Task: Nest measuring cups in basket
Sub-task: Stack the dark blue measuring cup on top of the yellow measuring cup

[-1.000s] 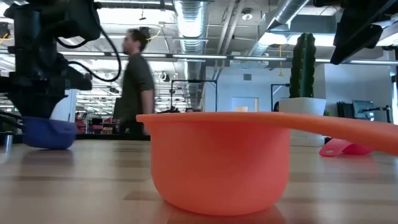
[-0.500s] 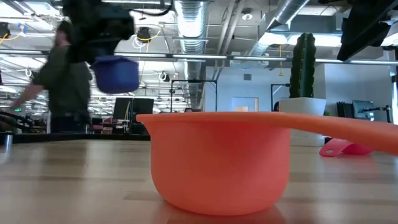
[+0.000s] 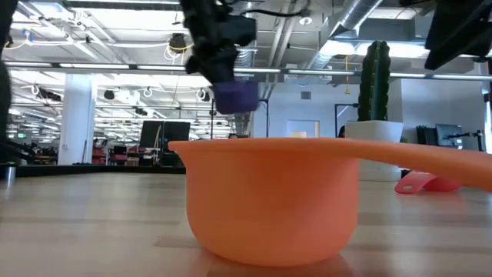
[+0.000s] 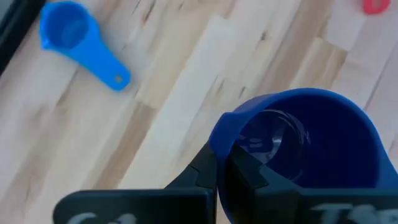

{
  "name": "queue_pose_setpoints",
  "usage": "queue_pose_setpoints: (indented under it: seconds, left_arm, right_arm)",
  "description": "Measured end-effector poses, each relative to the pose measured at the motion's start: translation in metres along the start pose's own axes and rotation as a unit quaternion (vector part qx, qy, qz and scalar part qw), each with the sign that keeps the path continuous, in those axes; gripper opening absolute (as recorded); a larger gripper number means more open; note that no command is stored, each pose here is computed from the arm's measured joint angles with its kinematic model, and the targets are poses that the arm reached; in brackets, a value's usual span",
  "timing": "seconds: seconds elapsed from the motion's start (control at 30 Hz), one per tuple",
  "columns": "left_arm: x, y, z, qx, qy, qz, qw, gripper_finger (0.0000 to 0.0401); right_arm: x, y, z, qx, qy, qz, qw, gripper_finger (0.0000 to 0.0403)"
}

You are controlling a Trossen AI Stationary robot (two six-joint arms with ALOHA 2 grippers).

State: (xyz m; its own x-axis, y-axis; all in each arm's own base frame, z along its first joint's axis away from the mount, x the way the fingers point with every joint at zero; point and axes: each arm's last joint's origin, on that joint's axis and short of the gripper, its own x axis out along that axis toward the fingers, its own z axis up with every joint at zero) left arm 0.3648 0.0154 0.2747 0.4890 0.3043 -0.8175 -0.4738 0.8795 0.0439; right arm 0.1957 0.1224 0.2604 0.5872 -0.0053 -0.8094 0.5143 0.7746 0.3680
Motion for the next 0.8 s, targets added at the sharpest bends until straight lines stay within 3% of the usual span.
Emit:
queue_pose_setpoints:
  seconds: [0.17,0.37,0.6,0.8]
  left_arm:
    - [0.027,-0.006,0.016,0.022,0.034,-0.025,0.999,0.0001]
    - [0.049,-0.013,0.012,0.011,0.078,-0.041,0.996,0.0001]
    - [0.060,-0.002,0.003,-0.010,0.110,-0.026,0.994,0.0010]
    - [0.059,-0.007,0.006,-0.012,0.098,-0.059,0.993,0.0016]
  right_arm:
    - [-0.003,0.003,-0.009,0.014,0.002,0.004,1.000,0.0158]
    - [-0.008,0.004,-0.020,0.034,-0.008,-0.002,0.999,0.0149]
    - [-0.009,0.003,-0.023,0.033,-0.010,-0.009,0.999,0.0150]
    - [-0.008,0.002,-0.020,0.031,-0.013,-0.013,0.999,0.0156]
